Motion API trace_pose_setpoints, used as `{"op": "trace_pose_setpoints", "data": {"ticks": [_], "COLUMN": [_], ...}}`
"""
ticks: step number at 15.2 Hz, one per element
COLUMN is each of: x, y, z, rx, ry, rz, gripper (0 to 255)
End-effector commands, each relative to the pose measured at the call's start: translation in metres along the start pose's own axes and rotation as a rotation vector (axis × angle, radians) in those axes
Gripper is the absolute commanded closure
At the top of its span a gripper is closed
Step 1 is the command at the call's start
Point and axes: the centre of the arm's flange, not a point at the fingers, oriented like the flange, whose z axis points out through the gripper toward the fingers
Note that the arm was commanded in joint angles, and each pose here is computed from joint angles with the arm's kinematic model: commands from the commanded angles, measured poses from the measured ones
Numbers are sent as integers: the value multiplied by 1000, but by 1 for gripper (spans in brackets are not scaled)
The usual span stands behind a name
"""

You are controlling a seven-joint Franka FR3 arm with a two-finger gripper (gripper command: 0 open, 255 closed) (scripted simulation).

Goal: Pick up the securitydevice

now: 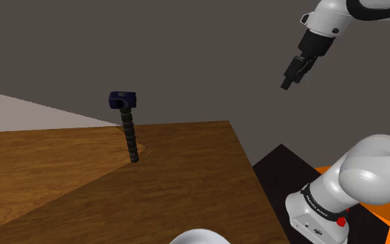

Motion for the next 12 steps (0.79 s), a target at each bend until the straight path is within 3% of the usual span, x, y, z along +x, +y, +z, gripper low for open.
{"op": "trace_pose_setpoints", "data": {"ticks": [1, 12], "x": [0, 68], "y": [0, -132], "z": [0, -4], "rx": [0, -52], "ry": [0, 46], "rz": [0, -69], "gripper": [0, 0]}}
